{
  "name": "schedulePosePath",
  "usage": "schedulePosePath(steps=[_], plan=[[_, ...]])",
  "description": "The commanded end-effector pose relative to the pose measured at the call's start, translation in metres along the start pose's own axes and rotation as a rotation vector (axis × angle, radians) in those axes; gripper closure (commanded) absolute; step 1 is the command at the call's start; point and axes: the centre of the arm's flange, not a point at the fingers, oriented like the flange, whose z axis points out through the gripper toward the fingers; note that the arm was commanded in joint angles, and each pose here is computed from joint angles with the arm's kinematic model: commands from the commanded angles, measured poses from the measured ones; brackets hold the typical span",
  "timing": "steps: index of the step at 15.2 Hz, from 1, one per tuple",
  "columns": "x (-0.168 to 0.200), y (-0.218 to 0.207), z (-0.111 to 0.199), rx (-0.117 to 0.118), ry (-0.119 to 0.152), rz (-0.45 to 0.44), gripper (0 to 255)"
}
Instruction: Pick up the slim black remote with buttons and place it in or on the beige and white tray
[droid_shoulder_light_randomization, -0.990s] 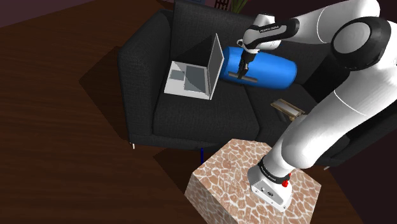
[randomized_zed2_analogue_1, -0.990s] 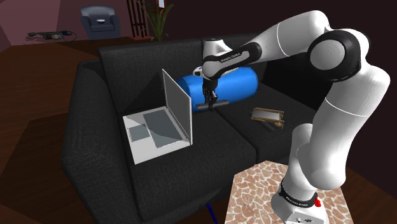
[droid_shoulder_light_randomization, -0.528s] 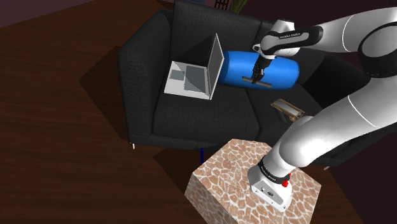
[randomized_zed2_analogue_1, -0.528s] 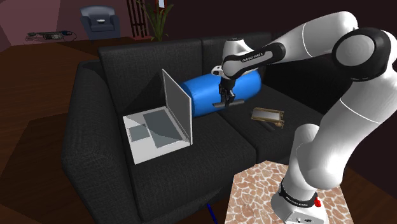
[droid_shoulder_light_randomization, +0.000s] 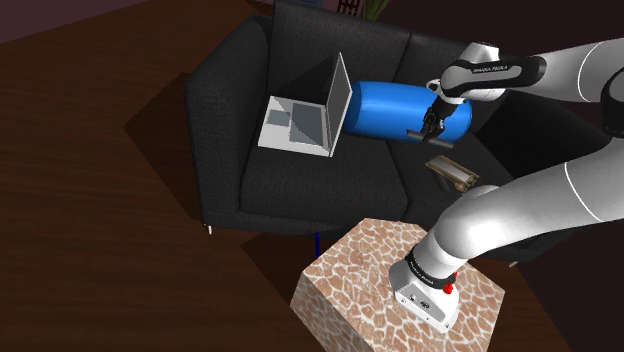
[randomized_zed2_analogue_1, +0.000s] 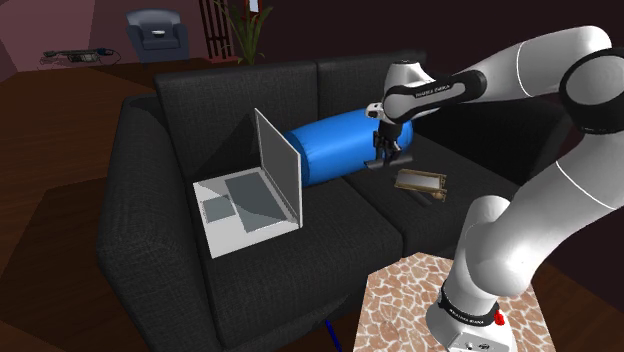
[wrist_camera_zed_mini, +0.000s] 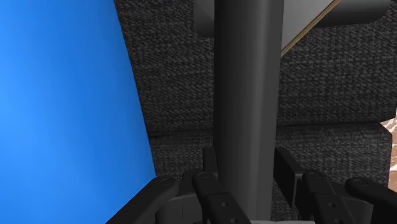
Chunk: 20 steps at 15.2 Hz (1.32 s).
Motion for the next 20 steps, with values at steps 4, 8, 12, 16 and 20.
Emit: schedulePosePath(steps=[4,8,12,16,20], plan=[[-0.062,-0.021,0.000,0.000,0.000,-0.001,255],[-0.113,-0.036,0.000,0.000,0.000,-0.001,255],[-0.142,-0.046,0.011,0.000,0.000,-0.001,255],[-0.142,-0.048,0.032,0.000,0.000,-0.001,255],[-0.142,-0.050,0.053,0.000,0.000,-0.001,255]])
